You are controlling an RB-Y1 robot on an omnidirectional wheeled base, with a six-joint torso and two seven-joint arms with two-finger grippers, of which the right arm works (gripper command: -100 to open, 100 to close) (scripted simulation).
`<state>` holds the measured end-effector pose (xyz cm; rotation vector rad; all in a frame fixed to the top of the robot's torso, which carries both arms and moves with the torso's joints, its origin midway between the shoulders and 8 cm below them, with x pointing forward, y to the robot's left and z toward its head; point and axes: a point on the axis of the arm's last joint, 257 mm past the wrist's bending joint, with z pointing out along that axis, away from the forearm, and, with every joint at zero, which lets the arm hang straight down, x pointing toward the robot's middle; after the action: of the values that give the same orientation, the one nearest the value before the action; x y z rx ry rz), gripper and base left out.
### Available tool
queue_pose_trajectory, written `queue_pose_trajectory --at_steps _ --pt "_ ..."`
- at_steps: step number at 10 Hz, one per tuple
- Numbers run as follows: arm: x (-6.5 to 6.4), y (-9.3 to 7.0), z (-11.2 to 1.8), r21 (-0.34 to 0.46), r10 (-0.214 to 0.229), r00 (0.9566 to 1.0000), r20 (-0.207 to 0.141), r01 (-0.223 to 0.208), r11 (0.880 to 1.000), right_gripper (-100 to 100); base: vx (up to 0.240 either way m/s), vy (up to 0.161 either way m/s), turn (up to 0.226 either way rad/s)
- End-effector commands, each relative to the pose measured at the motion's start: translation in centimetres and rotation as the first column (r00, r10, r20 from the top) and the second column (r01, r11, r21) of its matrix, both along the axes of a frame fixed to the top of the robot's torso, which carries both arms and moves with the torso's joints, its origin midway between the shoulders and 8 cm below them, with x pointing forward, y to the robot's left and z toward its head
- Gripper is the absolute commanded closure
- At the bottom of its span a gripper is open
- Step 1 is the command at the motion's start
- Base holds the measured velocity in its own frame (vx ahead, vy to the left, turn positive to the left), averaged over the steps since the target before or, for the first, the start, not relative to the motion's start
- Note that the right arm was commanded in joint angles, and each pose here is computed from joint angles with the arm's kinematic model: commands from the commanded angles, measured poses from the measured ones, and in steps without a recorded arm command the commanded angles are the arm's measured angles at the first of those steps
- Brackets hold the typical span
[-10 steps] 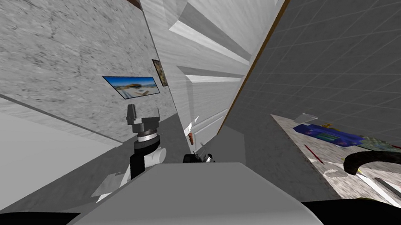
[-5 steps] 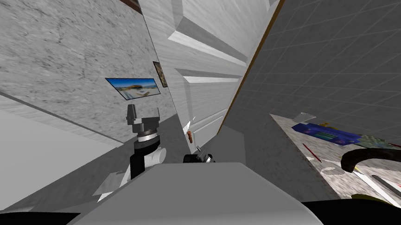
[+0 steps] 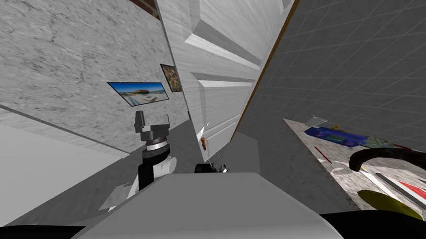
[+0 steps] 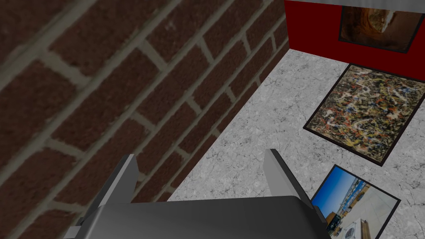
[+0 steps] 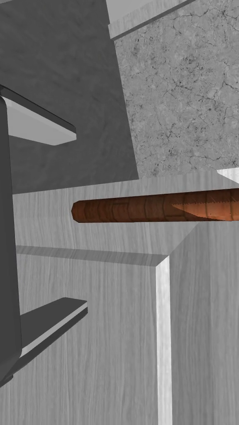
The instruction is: Push the door open
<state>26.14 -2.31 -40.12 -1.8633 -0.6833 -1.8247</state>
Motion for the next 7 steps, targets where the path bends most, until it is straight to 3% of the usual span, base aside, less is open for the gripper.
queue_pose_trajectory --at_steps 1,3,7 --pt "0.2 -0.2 0.6 0.023 -0.039 0.9992 0.004 0.039 0.999 -100 -0.083 0.087 -0.062" --pt "0.2 -0.9 -0.2 -0.016 -0.014 0.9999 -0.001 0.013 1.0 -100 0.02 0.07 0.001" --pt "1.2 -0.5 -0.1 -0.023 -0.014 0.9999 0.001 0.014 1.0 -100 0.172 0.119 0.009"
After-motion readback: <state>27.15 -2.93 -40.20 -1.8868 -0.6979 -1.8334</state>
